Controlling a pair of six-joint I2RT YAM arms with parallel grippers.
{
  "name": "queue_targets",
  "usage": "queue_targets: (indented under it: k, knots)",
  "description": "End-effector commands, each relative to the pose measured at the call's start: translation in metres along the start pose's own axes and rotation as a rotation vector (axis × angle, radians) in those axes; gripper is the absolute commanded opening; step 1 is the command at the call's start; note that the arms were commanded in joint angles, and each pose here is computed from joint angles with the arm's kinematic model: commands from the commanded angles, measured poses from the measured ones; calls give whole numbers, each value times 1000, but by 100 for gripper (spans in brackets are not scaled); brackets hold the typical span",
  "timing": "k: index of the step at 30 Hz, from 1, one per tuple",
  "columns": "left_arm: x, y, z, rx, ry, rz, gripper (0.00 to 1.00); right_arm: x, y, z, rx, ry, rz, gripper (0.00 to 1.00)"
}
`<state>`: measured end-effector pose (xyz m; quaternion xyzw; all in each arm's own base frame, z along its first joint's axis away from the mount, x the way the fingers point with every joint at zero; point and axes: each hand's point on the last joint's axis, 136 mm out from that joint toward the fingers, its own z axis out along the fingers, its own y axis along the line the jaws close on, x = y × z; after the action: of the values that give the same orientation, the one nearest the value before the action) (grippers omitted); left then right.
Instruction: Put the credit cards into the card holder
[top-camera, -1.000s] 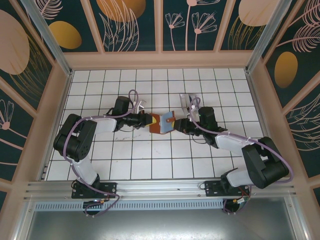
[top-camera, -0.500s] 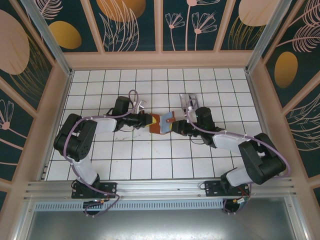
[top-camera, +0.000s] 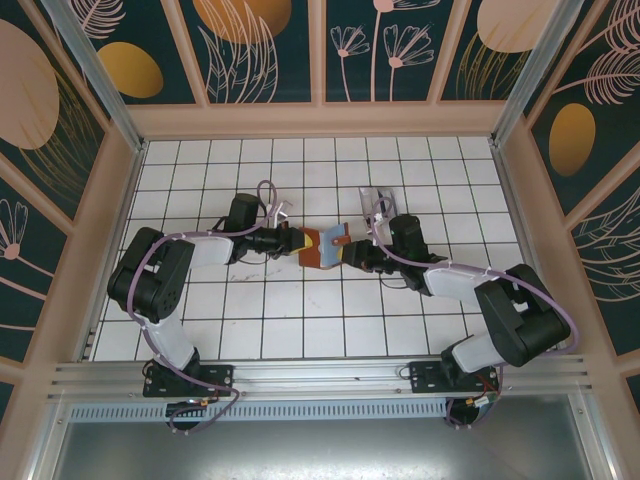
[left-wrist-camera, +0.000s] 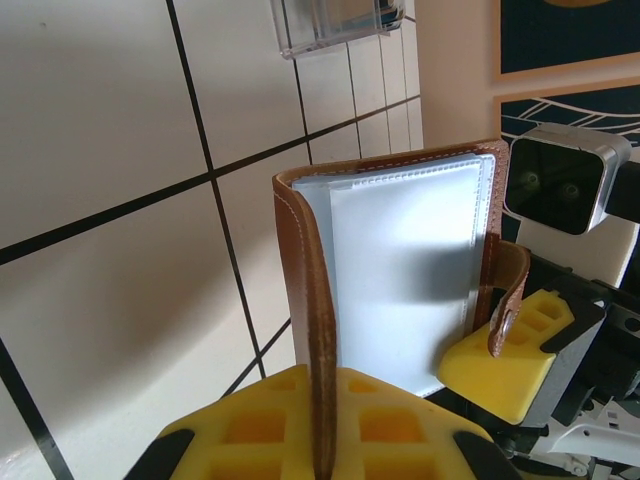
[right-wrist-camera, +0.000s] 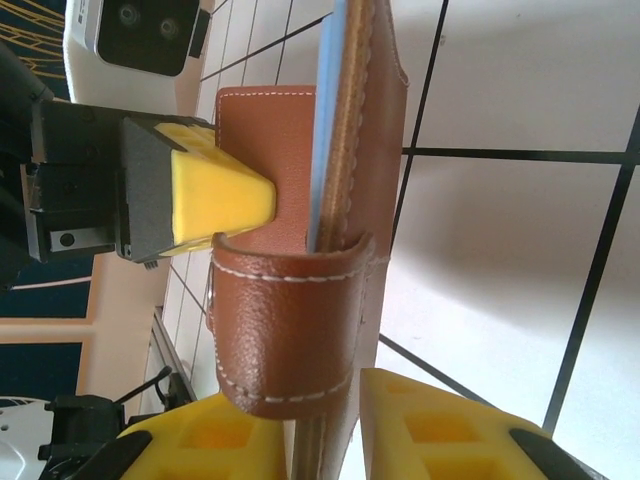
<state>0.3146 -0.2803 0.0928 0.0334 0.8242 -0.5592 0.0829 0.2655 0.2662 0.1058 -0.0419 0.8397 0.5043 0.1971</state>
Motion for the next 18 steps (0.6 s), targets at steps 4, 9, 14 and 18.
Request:
queue_targets:
  k: [4,9,14,18]
  knots:
    - [2,7,0,-2,-2,-10,0,-4,-7,8,38,-15,-16,39]
    - [6,16,1,-23,8,-38,0,-8,-4,-2,31,-51,-19,38]
    - [5,17,2,-33,20,-33,0,-5,0,-9,-5,-53,-19,39]
    - [5,18,3,-37,16,-34,0,-4,0,-11,-12,-64,-12,38]
